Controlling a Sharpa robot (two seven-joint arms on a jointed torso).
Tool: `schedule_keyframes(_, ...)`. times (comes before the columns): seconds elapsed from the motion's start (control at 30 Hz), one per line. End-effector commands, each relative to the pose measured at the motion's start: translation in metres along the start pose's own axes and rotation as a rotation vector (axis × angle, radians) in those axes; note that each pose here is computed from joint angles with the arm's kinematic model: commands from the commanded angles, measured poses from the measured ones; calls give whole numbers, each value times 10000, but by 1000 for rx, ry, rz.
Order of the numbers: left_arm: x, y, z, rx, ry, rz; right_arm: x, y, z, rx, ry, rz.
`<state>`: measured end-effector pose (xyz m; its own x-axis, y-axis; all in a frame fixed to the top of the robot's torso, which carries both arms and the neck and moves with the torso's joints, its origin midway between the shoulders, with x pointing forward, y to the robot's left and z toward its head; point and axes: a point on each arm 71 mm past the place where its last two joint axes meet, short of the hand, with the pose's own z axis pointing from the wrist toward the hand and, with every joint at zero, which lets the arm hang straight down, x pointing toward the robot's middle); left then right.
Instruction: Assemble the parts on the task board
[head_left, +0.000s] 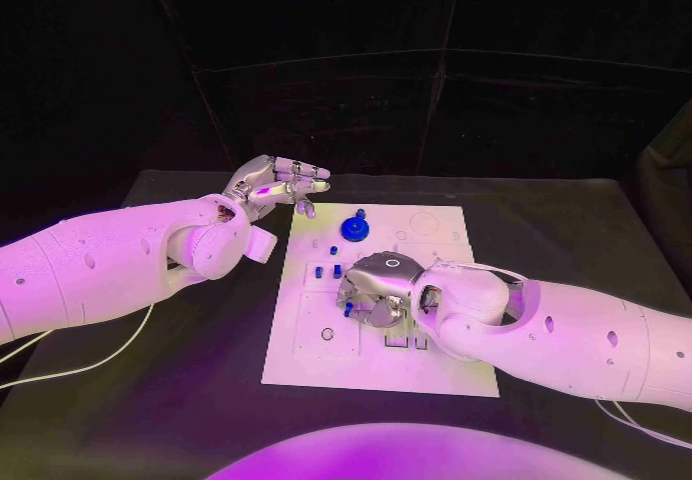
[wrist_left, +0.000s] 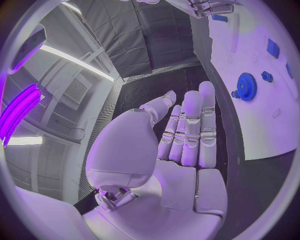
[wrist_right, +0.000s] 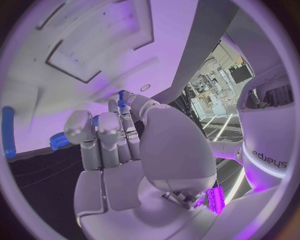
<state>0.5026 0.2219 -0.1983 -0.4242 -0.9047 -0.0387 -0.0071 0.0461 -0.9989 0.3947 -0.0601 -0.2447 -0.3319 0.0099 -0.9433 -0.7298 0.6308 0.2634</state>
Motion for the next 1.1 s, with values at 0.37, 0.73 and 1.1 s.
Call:
schedule_keyframes(0.37, -3, -8, 6, -1, 7, -7, -30, 37, -9, -21, -29, 32)
schedule_keyframes(0.73, -2, -7, 7, -3, 7, -7, -24, 51, -3, -25, -21, 42)
schedule_keyframes(1.1, -8, -4, 4, -6, 6, -7, -58, 6, -46, -6, -69, 43)
